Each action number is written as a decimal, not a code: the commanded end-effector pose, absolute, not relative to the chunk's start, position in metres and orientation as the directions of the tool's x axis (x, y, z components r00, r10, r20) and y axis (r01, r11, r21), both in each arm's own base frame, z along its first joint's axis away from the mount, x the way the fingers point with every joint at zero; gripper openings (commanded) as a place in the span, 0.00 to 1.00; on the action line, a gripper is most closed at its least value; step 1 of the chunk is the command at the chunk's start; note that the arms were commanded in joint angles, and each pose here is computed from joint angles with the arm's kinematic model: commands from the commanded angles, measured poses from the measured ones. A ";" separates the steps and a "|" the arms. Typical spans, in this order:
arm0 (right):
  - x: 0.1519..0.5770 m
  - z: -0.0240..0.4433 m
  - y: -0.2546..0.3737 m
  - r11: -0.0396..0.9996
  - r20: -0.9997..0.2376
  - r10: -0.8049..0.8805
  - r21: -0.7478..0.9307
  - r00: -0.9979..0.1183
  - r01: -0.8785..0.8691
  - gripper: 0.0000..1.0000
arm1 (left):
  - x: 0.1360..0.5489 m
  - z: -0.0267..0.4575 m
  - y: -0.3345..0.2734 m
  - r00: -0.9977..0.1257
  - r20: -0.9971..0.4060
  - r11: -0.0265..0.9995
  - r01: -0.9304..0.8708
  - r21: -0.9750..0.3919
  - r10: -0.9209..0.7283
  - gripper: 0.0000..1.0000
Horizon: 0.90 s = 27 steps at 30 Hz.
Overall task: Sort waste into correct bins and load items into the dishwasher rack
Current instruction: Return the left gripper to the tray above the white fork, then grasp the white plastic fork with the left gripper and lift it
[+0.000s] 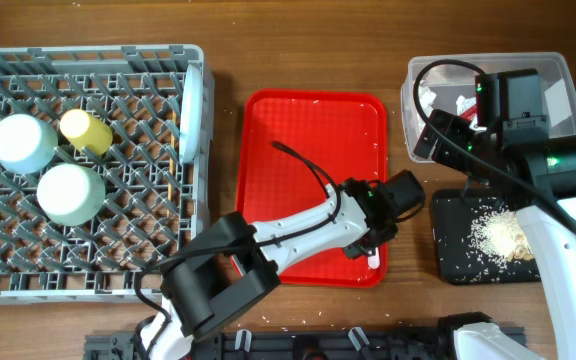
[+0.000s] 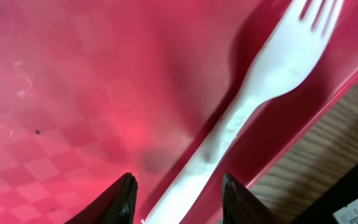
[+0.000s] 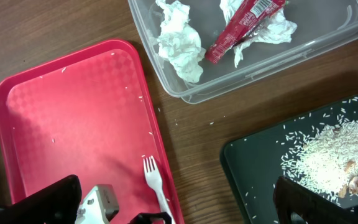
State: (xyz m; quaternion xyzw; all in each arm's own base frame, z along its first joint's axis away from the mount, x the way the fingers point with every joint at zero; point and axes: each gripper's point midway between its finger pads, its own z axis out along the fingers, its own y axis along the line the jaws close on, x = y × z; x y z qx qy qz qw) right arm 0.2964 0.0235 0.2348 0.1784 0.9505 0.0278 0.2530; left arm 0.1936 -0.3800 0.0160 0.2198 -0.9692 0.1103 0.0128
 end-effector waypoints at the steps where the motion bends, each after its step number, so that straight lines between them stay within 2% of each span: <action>1: 0.298 0.236 0.021 0.938 -0.482 0.343 0.130 -0.806 0.322 1.00 | 0.197 0.009 -0.382 -0.929 0.016 0.908 -0.364 -0.208 -0.369 0.45; 6: 0.298 0.236 0.021 0.938 -0.482 0.343 0.129 -0.807 0.321 1.00 | 0.195 0.002 -0.395 -0.946 -0.029 0.922 -0.307 -0.238 -0.323 0.49; 13: 0.298 0.236 0.021 0.938 -0.482 0.343 0.130 -0.806 0.322 1.00 | 0.211 0.003 -0.389 -0.981 -0.171 0.979 -0.059 -0.194 -0.093 0.49; 20: 0.298 0.236 0.021 0.938 -0.482 0.343 0.130 -0.806 0.322 1.00 | 0.212 0.003 -0.385 -0.979 -0.182 0.983 -0.062 -0.175 -0.094 0.43; 27: 0.298 0.236 0.021 0.938 -0.482 0.343 0.130 -0.806 0.322 1.00 | 0.217 0.009 -0.383 -0.974 -0.223 0.987 -0.005 -0.160 -0.041 0.47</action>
